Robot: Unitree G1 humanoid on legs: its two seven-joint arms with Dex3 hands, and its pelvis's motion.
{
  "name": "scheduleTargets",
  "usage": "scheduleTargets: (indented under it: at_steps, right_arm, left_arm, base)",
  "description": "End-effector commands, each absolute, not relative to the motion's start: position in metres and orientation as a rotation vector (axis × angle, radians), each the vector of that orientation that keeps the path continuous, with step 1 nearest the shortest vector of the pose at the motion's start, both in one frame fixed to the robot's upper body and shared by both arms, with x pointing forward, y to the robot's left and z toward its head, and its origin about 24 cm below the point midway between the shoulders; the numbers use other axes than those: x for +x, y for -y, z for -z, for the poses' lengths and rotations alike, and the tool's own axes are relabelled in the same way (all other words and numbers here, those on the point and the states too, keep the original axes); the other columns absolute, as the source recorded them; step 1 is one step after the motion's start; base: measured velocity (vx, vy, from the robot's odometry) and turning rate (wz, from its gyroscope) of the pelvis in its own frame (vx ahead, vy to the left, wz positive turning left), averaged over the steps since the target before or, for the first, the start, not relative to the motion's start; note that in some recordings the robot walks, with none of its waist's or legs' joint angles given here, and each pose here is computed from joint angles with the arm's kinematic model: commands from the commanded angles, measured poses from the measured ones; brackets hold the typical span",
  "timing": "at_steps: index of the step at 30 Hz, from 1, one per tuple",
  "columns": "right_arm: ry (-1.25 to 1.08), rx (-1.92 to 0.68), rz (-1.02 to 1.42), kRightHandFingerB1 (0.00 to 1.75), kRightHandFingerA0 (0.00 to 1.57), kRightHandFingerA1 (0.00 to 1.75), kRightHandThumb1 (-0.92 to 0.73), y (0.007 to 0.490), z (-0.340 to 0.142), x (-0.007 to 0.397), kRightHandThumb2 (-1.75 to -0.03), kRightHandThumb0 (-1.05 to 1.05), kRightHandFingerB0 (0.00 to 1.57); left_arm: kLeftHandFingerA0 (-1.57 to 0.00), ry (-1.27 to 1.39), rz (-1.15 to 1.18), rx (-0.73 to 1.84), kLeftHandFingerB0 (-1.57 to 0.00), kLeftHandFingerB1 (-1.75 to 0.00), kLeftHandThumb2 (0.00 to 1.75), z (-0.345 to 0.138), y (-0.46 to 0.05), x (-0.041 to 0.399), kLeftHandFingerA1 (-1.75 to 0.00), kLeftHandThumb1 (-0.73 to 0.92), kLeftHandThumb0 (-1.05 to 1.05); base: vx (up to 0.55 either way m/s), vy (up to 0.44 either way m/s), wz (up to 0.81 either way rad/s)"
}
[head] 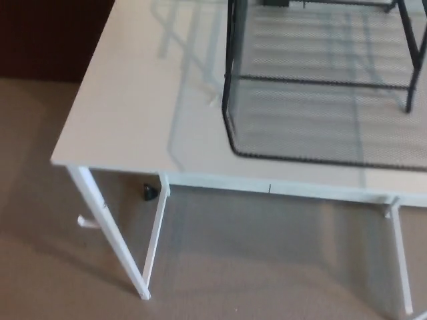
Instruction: The robot walk towards a table in front and then pushes a layer of a file tray back to its original position using its right hand
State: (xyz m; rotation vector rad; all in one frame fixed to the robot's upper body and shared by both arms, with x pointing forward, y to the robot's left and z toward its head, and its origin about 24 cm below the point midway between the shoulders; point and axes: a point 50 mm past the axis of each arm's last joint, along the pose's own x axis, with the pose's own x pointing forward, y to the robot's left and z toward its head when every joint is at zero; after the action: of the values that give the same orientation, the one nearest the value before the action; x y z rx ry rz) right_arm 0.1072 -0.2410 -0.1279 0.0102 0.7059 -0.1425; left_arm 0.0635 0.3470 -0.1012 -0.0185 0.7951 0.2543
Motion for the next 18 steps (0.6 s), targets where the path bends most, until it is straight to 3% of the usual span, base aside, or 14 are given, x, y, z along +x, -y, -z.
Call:
scheduleTargets:
  at_steps: [1, 6, 13, 18]
  right_arm:
    - [-0.725, -0.001, 0.145, 0.55, 0.47, 0.76, -0.58, 0.2436, 0.1298, 0.0987, -0.68, -0.16, 0.36]
    - [-0.723, -0.003, 0.146, 0.55, 0.5, 0.79, -0.57, 0.2434, 0.13, 0.099, -0.68, -0.15, 0.36]
    - [-0.726, 0.008, 0.15, 0.57, 0.51, 0.82, -0.56, 0.2429, 0.1302, 0.0959, -0.69, -0.17, 0.38]
    - [-0.733, 0.01, 0.15, 0.58, 0.5, 0.78, -0.57, 0.243, 0.1306, 0.0966, -0.69, -0.16, 0.38]
  left_arm:
    - [-0.52, -0.788, -0.266, -0.006, -0.41, -0.36, 0.56, 0.0974, -0.353, 0.061, -0.43, 0.54, -0.16]
    - [-0.53, -0.79, -0.264, 0.001, -0.41, -0.36, 0.56, 0.0973, -0.3531, 0.0614, -0.44, 0.54, -0.16]
    - [-0.53, -0.8, -0.264, 0.005, -0.42, -0.37, 0.56, 0.0983, -0.353, 0.0569, -0.44, 0.54, -0.17]
    - [-0.5, -0.805, -0.279, -0.02, -0.43, -0.41, 0.6, 0.0993, -0.3529, 0.0569, -0.47, 0.5, -0.19]
  base:
    - [0.23, 0.006, -0.12]
    - [0.25, 0.075, -0.25]
    - [0.28, 0.343, -0.08]
    - [0.01, 0.024, 0.01]
